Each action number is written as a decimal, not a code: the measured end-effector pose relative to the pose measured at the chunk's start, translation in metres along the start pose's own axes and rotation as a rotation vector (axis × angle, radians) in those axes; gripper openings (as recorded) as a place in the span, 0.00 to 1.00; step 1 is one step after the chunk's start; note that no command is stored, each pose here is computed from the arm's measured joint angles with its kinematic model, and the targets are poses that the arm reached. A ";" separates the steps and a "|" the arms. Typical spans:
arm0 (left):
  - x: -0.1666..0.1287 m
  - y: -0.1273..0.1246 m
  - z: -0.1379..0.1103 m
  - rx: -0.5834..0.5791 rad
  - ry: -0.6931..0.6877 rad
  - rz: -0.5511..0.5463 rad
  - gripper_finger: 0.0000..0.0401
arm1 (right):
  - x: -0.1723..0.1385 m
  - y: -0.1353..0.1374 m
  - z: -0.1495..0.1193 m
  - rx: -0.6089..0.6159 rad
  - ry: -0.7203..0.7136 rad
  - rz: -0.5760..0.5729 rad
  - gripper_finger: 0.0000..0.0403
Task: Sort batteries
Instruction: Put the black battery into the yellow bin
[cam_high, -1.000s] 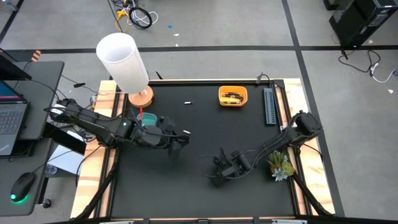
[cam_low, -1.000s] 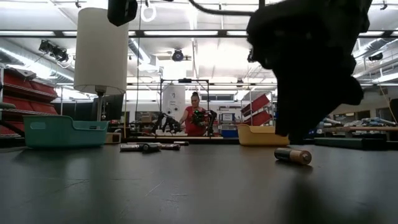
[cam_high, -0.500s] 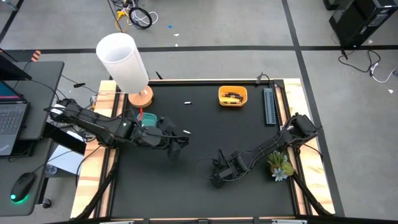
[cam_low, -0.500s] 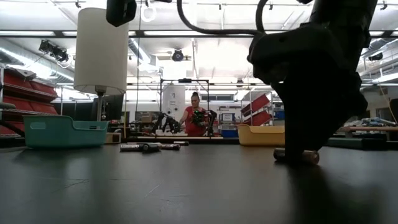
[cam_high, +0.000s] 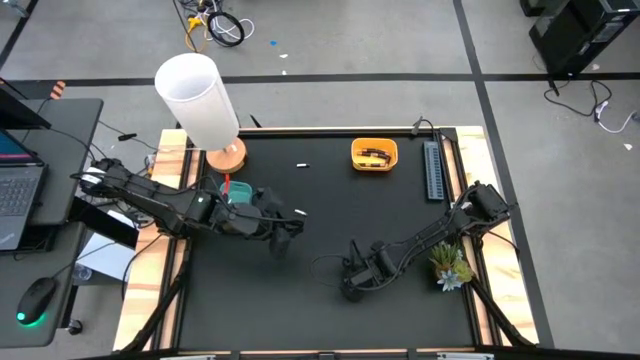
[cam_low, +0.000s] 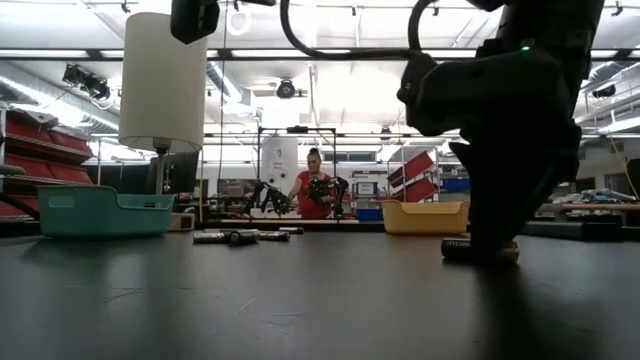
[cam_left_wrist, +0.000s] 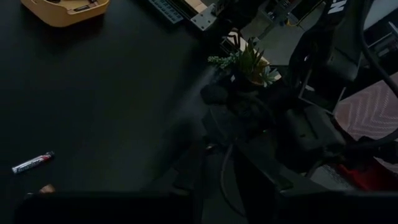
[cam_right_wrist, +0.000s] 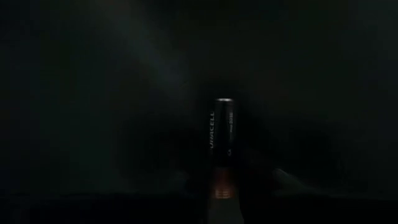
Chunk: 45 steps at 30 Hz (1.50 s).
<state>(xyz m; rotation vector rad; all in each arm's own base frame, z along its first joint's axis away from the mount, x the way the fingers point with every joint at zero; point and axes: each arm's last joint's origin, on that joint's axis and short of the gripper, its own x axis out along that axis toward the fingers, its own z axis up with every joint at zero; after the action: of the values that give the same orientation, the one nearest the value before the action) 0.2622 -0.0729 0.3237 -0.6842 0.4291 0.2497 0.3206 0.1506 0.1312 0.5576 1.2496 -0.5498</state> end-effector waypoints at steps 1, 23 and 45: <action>0.000 0.000 0.000 0.001 0.000 0.000 0.23 | 0.000 0.000 0.001 -0.015 0.002 0.000 0.12; 0.000 0.007 -0.003 0.057 -0.006 0.101 0.23 | -0.029 -0.021 0.039 -0.333 -0.029 0.080 0.11; -0.002 0.027 -0.003 0.434 -0.049 0.404 0.23 | -0.094 -0.101 0.156 -0.569 -0.427 0.257 0.11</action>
<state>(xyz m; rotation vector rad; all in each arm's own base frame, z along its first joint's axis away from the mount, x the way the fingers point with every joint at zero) 0.2495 -0.0544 0.3080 -0.1604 0.5523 0.5356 0.3444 -0.0198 0.2474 0.1029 0.8512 -0.0714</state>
